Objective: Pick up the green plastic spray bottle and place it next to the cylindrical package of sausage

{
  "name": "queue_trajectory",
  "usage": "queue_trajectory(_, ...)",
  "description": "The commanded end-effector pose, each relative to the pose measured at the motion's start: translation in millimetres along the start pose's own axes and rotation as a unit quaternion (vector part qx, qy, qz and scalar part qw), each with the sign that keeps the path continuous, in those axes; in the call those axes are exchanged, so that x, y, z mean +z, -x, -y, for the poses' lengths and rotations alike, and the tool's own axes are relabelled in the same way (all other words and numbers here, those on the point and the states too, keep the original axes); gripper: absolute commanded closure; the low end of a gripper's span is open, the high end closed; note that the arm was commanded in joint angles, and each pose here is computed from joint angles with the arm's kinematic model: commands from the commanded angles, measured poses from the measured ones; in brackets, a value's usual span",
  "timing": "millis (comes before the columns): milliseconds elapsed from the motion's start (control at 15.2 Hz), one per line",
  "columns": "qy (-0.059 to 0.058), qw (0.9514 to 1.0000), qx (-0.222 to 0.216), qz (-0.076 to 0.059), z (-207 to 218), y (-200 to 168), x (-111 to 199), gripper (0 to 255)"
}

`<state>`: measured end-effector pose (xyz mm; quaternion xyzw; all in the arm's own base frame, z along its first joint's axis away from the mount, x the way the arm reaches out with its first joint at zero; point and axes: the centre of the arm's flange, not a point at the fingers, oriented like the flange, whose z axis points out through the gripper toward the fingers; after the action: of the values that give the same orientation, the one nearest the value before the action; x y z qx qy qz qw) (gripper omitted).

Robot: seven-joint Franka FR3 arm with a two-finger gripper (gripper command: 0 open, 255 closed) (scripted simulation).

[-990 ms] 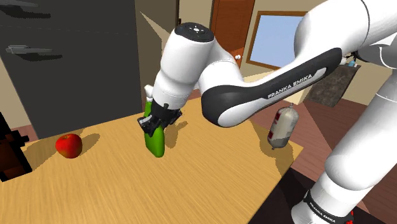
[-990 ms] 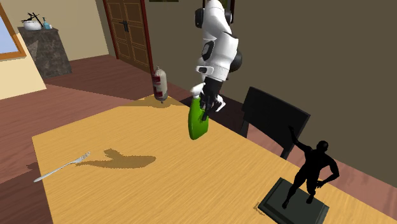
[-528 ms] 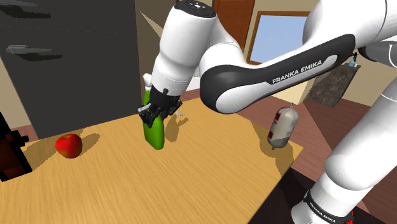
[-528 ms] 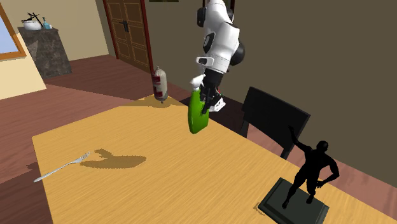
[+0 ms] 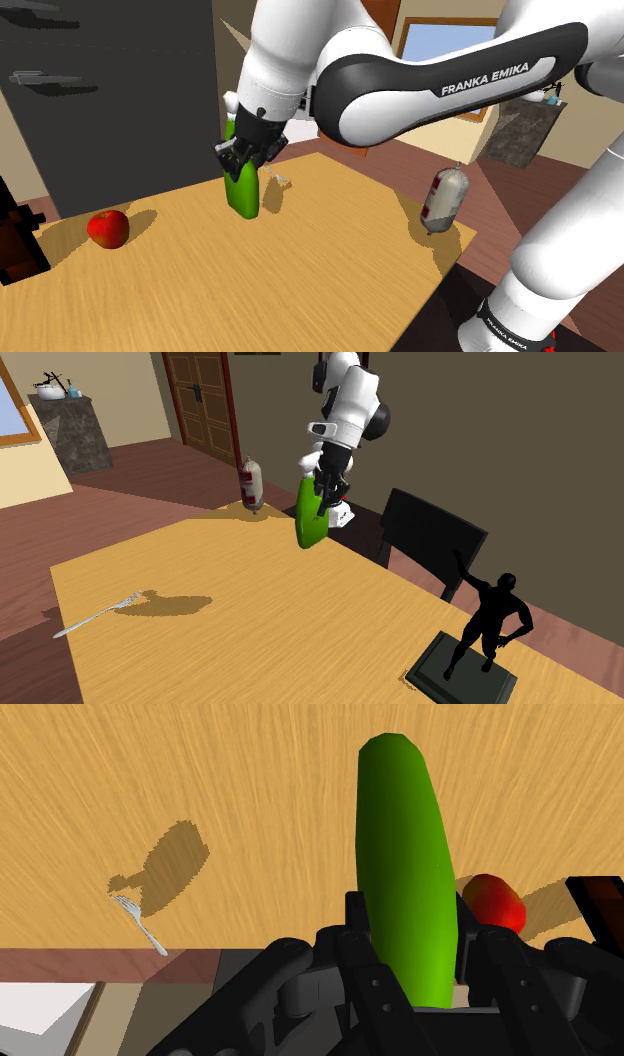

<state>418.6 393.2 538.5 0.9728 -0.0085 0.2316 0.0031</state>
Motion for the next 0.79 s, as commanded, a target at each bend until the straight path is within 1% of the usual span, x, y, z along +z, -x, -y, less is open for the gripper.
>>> queue_trajectory(0, 0.000, 1.0000, 0.000, 0.000, 0, -4, -10, 255)
queue_trajectory(726, 0.000, 1.0000, 0.000, 0.000, 0, -30, -62, 255)
